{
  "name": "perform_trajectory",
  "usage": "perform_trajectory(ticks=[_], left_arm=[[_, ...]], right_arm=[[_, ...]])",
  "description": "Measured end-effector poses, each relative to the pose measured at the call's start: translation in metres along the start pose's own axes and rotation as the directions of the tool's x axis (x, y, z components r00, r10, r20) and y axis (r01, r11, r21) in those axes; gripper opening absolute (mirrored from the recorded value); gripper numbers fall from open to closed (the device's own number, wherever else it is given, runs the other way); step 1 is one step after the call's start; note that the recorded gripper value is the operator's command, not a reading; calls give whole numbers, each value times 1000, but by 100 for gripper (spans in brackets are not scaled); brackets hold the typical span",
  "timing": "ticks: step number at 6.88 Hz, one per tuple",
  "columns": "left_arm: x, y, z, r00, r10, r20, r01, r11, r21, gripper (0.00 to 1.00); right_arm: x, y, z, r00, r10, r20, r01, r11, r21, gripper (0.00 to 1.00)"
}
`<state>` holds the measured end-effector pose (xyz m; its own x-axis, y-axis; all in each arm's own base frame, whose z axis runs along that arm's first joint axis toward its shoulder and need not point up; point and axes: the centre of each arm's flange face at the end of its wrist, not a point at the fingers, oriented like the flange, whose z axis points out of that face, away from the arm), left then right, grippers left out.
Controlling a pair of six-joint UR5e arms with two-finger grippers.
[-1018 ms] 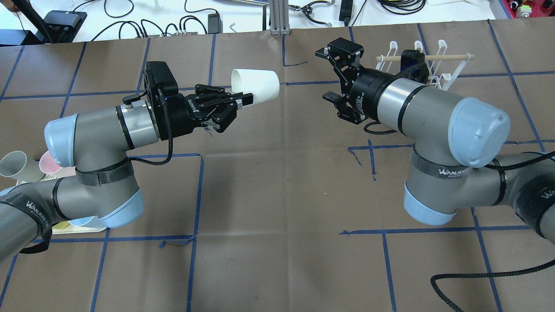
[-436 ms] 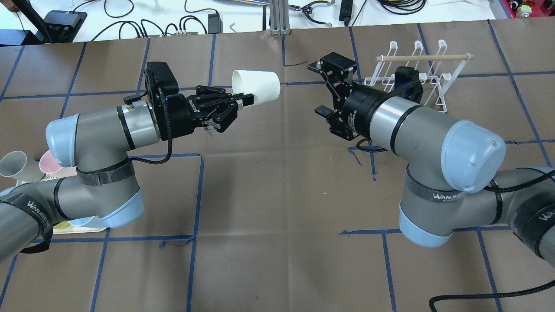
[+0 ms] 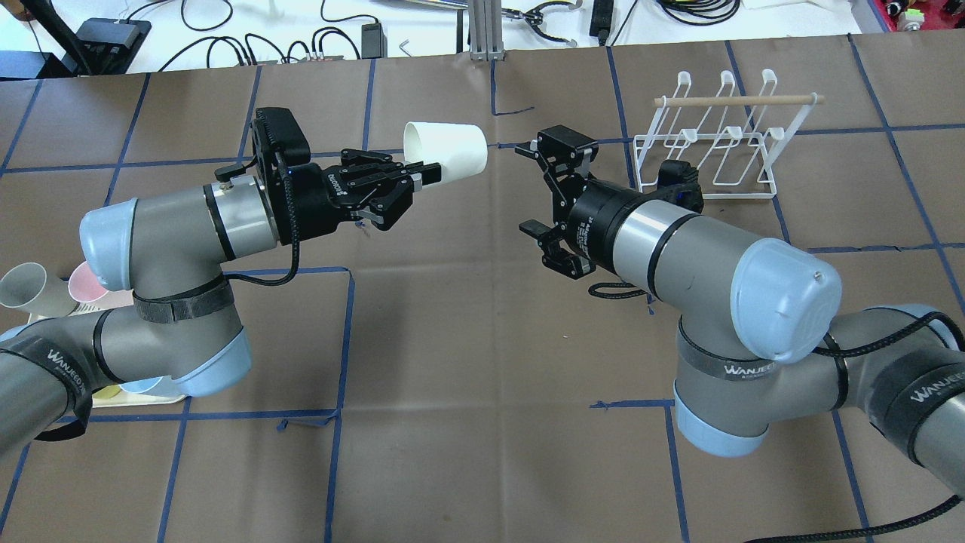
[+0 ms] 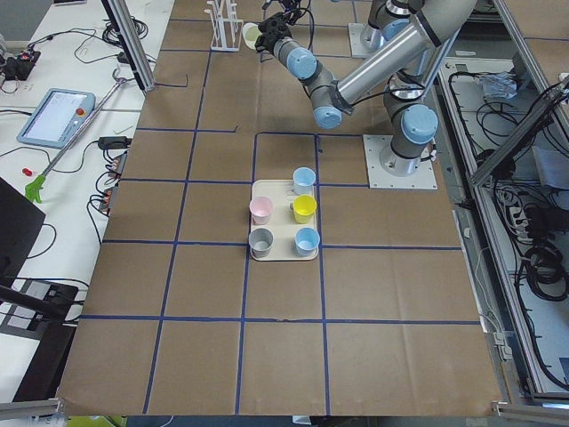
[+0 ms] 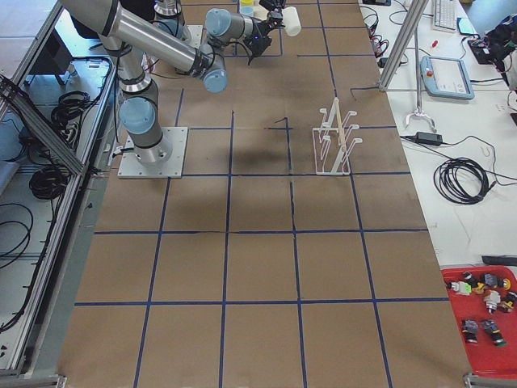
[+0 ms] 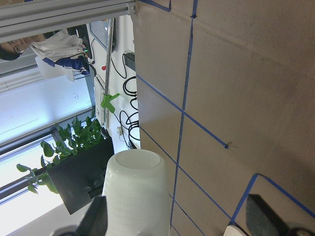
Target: Transfer IKEA cup to right arm and place on rack
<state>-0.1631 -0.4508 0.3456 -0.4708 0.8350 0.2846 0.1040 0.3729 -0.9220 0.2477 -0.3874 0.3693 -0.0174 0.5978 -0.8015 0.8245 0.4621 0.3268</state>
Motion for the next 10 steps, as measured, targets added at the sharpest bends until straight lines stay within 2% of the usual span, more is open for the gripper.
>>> perform_trajectory(ticks=[4, 10], left_arm=[[0, 0, 0, 1000, 0, 4, 0, 1000, -1, 0], [0, -1, -1, 1000, -3, 7, 3, 1000, -1, 0]], right_arm=[[-16, 12, 33, 1000, -15, -18, 15, 999, -40, 100], [-31, 11, 67, 999, -24, -26, 22, 998, -57, 100]])
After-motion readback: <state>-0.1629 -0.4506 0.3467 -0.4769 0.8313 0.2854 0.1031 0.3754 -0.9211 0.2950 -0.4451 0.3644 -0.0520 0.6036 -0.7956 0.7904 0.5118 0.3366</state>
